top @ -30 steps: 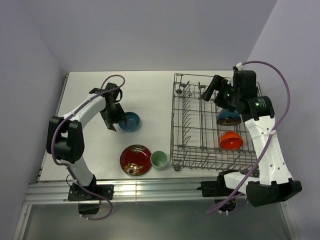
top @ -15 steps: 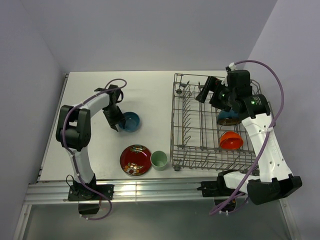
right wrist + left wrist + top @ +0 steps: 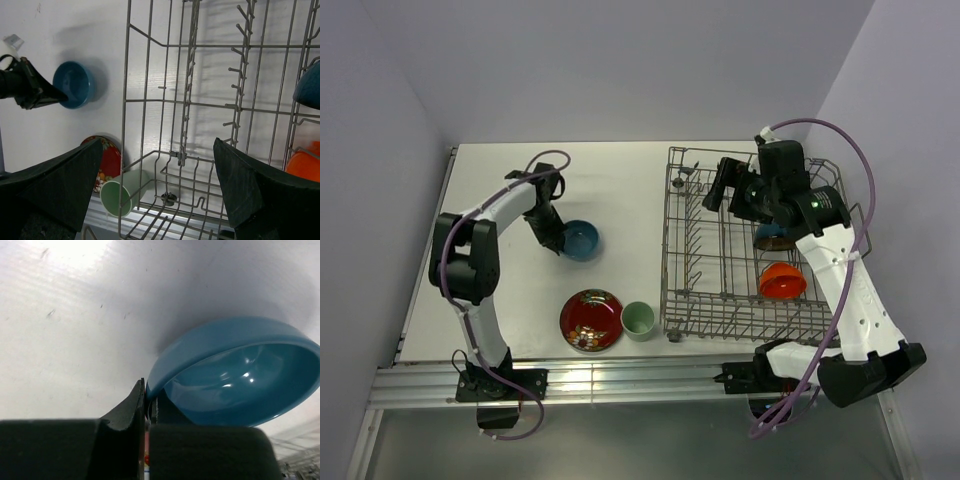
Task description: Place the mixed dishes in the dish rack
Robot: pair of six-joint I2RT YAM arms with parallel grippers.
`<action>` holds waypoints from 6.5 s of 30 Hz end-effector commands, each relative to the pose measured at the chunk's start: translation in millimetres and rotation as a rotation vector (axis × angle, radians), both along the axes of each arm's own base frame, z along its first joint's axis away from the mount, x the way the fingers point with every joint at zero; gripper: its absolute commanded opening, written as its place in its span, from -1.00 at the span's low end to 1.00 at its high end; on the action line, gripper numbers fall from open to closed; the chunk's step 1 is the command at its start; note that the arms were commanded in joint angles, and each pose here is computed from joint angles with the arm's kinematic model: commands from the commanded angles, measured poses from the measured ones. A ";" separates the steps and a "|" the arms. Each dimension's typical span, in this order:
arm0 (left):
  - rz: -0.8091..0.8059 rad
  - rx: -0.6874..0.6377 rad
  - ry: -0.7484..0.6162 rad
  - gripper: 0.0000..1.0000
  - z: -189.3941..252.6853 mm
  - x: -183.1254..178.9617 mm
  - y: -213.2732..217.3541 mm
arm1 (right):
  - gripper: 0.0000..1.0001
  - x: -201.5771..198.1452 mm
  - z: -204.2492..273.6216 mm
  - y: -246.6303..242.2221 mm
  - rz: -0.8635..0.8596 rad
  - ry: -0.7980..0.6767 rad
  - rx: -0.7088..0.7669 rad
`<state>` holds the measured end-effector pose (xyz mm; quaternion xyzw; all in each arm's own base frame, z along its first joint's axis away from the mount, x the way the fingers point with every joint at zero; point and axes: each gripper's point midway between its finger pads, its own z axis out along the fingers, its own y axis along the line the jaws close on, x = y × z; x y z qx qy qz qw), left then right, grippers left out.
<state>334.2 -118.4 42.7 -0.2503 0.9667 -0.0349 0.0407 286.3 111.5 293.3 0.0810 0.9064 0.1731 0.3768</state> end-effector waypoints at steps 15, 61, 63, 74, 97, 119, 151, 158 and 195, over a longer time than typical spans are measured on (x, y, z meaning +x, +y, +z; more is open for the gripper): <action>-0.136 -0.849 -0.374 -1.00 286.2 -34.7 -109.3 | 0.98 -5.5 95.5 79.5 0.360 -0.138 0.147; -0.338 -0.970 -0.449 -0.99 320.8 -61.3 -163.2 | 0.61 -30.8 129.3 178.5 0.732 0.025 0.773; -0.340 -0.966 -0.448 -1.00 320.7 -61.3 -163.8 | 0.61 -29.7 131.4 179.1 0.733 0.011 0.757; -0.349 -0.979 -0.438 -0.99 317.8 -63.4 -165.4 | -0.97 -22.7 127.6 175.4 0.687 -0.020 0.715; -0.386 -1.044 -0.409 0.18 315.1 -63.5 -171.1 | -1.00 -22.5 116.5 168.9 0.664 -0.012 0.643; -0.298 -0.584 -0.202 -1.00 243.3 -67.9 -124.3 | 0.25 -2.1 78.2 114.1 0.494 -0.033 0.135; -0.389 -0.871 -0.259 -1.00 284.3 -135.7 -136.6 | 0.57 -76.4 92.2 188.0 0.664 -0.079 0.364; -0.460 -1.006 -0.358 -1.00 315.4 -140.3 -146.1 | 0.57 -84.4 101.2 187.2 0.707 -0.039 0.574; -0.452 -0.532 -0.575 -1.00 283.6 -87.0 -106.3 | 0.34 -49.7 88.9 131.8 0.484 -0.022 0.365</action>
